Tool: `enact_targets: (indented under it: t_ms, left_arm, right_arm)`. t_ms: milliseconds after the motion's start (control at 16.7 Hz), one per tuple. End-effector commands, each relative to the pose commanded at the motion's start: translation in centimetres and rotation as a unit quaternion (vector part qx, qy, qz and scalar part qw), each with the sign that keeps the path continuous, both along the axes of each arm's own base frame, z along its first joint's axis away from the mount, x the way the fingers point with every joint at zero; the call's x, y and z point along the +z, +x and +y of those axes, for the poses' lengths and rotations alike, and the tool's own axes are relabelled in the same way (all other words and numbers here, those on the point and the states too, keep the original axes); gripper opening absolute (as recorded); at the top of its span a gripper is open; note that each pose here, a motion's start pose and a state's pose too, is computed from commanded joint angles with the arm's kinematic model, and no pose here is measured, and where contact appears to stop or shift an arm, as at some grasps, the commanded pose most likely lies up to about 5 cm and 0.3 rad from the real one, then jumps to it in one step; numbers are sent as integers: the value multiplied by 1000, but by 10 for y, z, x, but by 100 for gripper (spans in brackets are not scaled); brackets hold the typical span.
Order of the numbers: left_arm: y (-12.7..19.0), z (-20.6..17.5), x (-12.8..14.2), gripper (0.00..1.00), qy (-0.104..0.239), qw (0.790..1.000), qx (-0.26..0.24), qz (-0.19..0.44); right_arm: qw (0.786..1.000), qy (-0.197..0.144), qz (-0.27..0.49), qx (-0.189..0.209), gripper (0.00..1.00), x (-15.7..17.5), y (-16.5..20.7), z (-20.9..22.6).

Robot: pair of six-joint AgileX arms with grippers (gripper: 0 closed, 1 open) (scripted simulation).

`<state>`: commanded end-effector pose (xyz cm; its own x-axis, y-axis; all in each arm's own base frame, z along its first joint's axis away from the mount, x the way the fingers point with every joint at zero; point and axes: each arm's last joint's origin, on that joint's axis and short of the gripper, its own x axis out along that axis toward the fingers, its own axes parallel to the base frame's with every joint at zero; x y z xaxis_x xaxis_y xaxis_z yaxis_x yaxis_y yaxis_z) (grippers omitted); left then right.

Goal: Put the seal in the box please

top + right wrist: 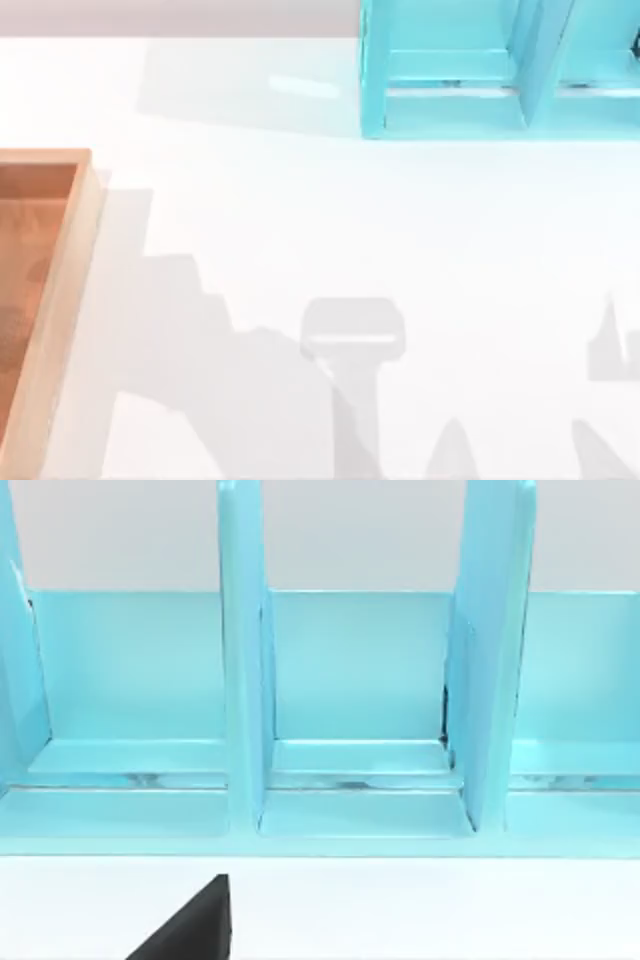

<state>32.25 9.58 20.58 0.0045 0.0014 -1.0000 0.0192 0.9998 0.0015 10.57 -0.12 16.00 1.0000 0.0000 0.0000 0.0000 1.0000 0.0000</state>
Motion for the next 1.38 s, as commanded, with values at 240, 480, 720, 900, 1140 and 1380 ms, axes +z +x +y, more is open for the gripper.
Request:
enact_targets:
  t_ms: [240, 480, 720, 900, 1140, 1380]
  left_arm:
    - [-1, 0, -7, 0, 0, 1000, -1, 1]
    - [-1, 0, -7, 23, 0, 1000, -1, 1]
    - [-1, 0, -7, 53, 0, 1000, -1, 1]
    - [-1, 0, -7, 75, 0, 1000, -1, 1]
    - [-1, 0, -7, 100, 0, 1000, -1, 1]
    - [-1, 0, -7, 100, 0, 1000, -1, 1]
  right_arm:
    - [1000, 0, 0, 0, 100, 0, 0, 0]
    - [1000, 0, 0, 0, 100, 0, 0, 0]
    - [1000, 0, 0, 0, 100, 0, 0, 0]
    - [1000, 0, 0, 0, 100, 0, 0, 0]
    - [1000, 0, 0, 0, 100, 0, 0, 0]
    - [1000, 0, 0, 0, 100, 0, 0, 0]
